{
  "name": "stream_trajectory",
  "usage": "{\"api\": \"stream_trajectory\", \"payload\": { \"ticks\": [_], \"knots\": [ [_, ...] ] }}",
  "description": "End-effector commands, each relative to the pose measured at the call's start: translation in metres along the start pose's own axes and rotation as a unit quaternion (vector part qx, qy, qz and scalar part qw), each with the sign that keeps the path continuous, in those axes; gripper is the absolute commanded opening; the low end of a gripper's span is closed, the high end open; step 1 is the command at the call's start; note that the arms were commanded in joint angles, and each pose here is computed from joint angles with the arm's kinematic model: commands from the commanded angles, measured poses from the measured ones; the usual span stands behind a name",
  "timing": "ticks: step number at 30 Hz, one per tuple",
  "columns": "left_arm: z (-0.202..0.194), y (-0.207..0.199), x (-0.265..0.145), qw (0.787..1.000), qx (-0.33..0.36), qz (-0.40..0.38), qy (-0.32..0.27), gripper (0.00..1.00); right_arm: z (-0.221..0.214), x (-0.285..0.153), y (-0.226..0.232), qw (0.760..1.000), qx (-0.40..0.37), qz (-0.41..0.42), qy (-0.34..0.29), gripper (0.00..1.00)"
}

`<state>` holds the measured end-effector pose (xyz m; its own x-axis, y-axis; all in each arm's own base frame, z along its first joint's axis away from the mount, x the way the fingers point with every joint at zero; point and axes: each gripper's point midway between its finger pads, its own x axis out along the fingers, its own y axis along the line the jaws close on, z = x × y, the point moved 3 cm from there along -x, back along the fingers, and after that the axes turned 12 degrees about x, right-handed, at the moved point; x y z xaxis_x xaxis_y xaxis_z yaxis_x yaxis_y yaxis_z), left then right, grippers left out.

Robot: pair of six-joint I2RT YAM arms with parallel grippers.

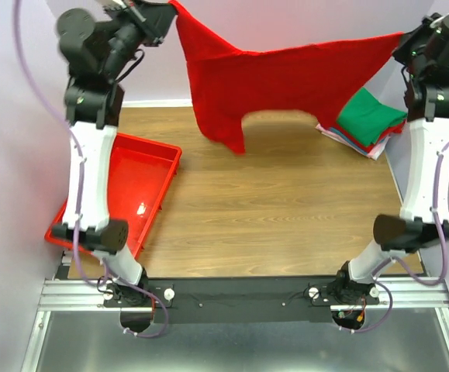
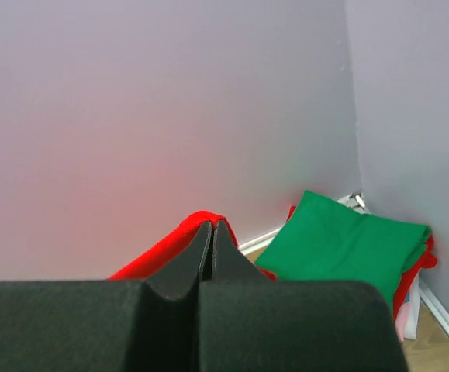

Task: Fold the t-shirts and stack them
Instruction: Flatten the tshirt out

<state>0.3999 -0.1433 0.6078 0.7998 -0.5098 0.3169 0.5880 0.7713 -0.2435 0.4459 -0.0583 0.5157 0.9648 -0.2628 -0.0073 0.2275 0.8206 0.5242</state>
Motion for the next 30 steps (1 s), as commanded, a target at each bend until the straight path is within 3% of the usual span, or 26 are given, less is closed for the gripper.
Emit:
{"api": "stream_trajectory", "payload": {
  "ticks": [1,8,18,24,30],
  "knots": [
    [0.049,-0.040,-0.045,0.996,0.061,-0.034,-0.060,0.00,0.043,-0.046,0.005,0.998,0.011,-0.001,-0.062,0.01],
    [0.070,-0.075,-0.124,0.990,0.105,-0.021,-0.089,0.00,0.087,-0.135,0.003,0.991,0.011,0.001,-0.134,0.01],
    [0.097,-0.112,-0.199,0.980,0.152,-0.015,-0.126,0.00,0.117,-0.232,-0.009,0.978,0.025,0.001,-0.206,0.01],
    [0.108,-0.125,-0.195,0.978,0.157,-0.051,-0.127,0.00,0.135,-0.263,-0.016,0.968,0.038,-0.017,-0.248,0.01],
    [0.106,-0.122,-0.167,0.979,0.144,-0.082,-0.118,0.00,0.133,-0.246,-0.027,0.965,0.042,-0.062,-0.251,0.01]
  ]
}}
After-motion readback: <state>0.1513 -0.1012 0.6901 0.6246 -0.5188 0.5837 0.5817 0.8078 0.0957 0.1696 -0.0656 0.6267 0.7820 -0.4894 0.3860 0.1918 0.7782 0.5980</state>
